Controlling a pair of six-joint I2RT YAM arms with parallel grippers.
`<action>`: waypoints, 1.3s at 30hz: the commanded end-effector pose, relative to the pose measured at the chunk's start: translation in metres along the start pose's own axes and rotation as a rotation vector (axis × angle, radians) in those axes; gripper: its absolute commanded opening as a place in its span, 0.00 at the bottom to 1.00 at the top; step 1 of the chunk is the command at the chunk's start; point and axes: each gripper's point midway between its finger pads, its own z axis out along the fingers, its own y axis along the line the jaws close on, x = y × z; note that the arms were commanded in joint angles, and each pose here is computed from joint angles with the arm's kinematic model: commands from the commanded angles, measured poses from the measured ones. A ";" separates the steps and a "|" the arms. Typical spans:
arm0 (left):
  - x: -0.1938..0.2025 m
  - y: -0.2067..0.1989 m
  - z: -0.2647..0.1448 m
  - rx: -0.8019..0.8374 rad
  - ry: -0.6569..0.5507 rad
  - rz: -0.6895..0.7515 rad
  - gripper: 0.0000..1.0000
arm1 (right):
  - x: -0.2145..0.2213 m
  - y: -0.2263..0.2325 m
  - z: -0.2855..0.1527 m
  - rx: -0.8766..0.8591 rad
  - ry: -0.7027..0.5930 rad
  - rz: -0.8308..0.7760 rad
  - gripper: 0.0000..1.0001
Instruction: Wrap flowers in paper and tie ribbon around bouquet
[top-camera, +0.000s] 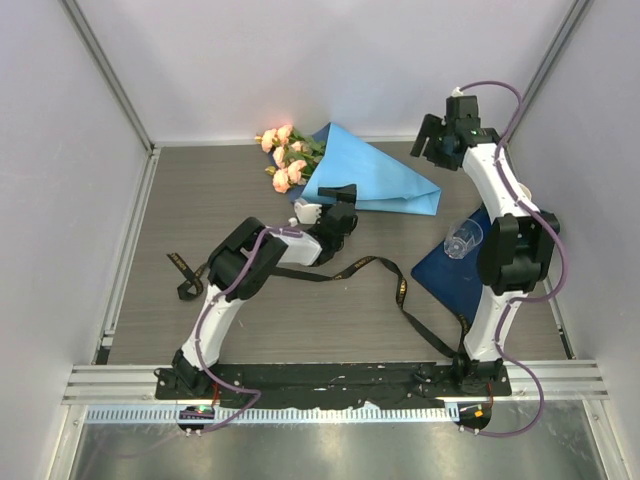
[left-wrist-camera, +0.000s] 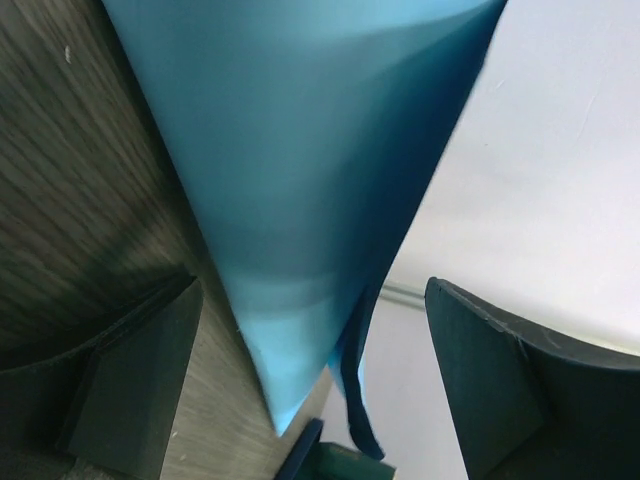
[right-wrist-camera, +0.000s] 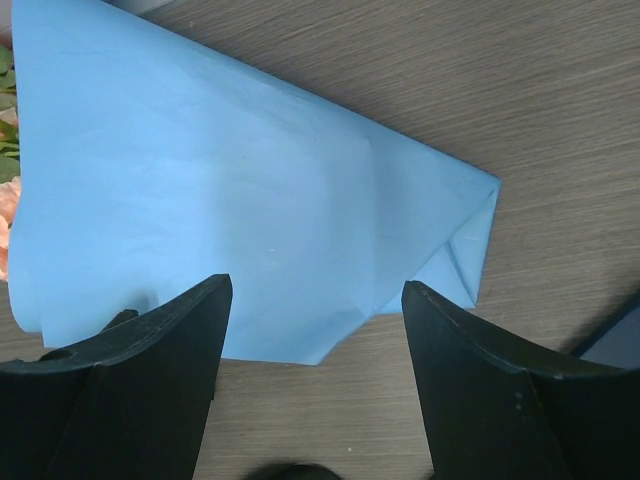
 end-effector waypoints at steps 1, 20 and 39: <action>-0.006 0.007 0.014 -0.023 -0.091 -0.061 1.00 | -0.033 0.006 -0.035 -0.050 -0.130 -0.013 0.75; -0.009 0.028 0.095 0.092 -0.199 -0.080 0.40 | -0.044 0.010 -0.086 -0.132 -0.253 0.059 0.75; -0.057 -0.029 0.029 0.313 0.187 -0.100 0.00 | 0.047 0.068 -0.102 -0.315 -0.166 0.104 0.68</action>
